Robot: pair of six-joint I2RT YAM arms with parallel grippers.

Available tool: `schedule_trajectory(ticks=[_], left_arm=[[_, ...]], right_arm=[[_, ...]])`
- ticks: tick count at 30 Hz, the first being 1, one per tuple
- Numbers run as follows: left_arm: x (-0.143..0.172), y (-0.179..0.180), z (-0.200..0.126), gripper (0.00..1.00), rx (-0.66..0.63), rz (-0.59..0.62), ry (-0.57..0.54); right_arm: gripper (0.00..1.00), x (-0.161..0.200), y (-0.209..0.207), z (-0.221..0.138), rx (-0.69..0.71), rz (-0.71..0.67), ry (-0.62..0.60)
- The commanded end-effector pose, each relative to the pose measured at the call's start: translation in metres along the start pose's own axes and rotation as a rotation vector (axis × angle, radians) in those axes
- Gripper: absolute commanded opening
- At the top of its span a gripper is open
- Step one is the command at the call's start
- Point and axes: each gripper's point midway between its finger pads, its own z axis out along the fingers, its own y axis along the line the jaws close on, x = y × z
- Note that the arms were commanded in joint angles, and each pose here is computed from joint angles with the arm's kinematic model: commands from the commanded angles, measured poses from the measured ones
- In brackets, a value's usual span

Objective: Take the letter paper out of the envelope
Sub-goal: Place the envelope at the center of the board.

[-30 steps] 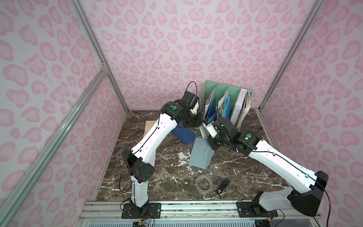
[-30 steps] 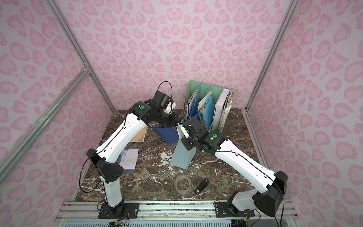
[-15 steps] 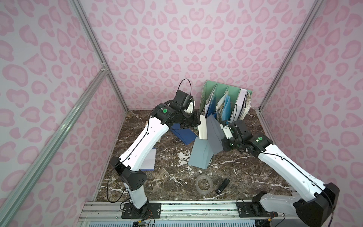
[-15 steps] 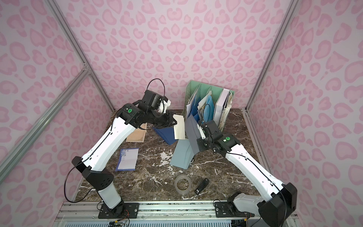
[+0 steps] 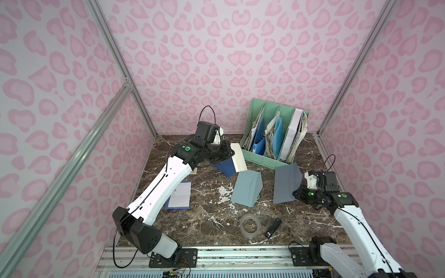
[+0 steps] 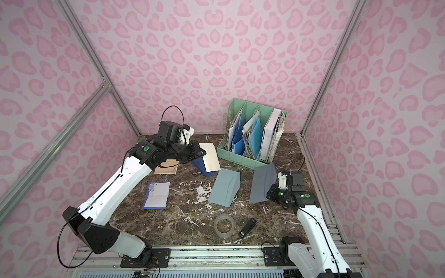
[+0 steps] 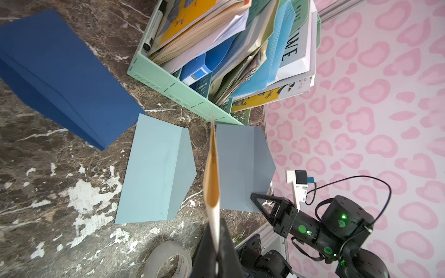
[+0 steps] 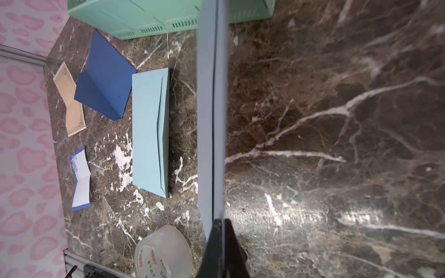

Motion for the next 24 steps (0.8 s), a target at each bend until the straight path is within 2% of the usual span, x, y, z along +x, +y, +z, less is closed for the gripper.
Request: schedule_trajectory(ticks=[1,5,12,16,18,20,21,24], left_arm=[[-0.004,-0.007,-0.004,0.00,0.040,0.007,-0.016],[-0.001,-0.004,-0.005,0.00,0.032,0.012,-0.007],[0.000,-0.008,-0.004,0.00,0.050,0.017,0.004],[0.002,-0.009,-0.003,0.00,0.059,0.017,0.021],[0.002,-0.011,-0.003,0.00,0.068,0.022,0.022],[0.001,-0.012,-0.003,0.00,0.077,0.026,0.019],[0.001,-0.013,-0.003,0.00,0.080,0.026,0.018],[-0.001,-0.014,-0.002,0.00,0.087,0.005,0.020]], right_arm=[[0.00,0.013,0.014,0.000,-0.120,0.042,0.041],[0.00,0.017,0.006,-0.005,-0.112,0.058,0.017],[0.00,0.012,-0.006,0.016,-0.132,0.140,0.026],[0.02,0.022,-0.023,0.025,-0.062,0.181,0.056],[0.31,0.018,-0.030,0.023,-0.011,0.168,0.037],[0.50,0.010,-0.032,0.016,0.025,0.151,0.003],[0.56,0.004,-0.031,0.011,0.039,0.132,-0.019],[0.61,-0.015,-0.024,-0.005,0.069,0.082,-0.071]])
